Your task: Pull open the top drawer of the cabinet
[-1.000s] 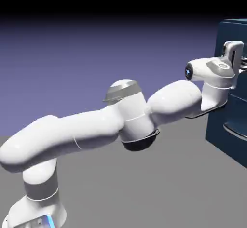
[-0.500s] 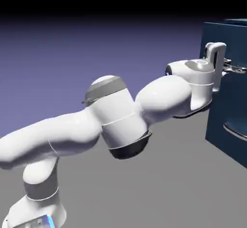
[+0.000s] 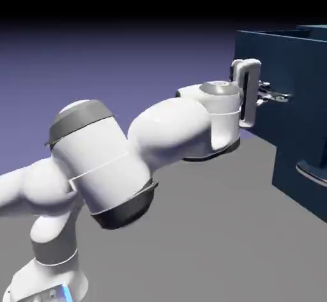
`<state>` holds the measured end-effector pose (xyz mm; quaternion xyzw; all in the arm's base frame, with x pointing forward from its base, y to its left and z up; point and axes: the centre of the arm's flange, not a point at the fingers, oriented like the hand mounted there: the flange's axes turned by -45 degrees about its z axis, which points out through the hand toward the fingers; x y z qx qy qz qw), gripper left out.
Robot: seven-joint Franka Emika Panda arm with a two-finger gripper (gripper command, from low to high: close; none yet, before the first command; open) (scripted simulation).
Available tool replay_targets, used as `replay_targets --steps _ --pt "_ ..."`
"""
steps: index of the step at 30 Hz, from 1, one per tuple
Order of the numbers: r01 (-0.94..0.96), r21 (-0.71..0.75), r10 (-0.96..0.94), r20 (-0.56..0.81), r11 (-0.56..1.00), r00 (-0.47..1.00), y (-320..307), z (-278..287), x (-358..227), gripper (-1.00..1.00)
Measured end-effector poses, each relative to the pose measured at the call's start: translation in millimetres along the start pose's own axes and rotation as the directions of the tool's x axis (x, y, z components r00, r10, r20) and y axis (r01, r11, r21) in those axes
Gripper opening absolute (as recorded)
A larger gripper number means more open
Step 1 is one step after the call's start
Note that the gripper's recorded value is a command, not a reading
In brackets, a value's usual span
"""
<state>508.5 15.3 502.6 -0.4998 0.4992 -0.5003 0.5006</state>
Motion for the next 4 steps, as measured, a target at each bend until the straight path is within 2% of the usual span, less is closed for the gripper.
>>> replay_targets --steps 1,4 --pt "0.0 0.0 0.0 0.0 1.0 1.0 0.0 -7.5 0.0 1.0" --pt "-0.002 -0.002 0.002 0.0 1.0 1.0 -0.4 -19.2 0.4 1.0"
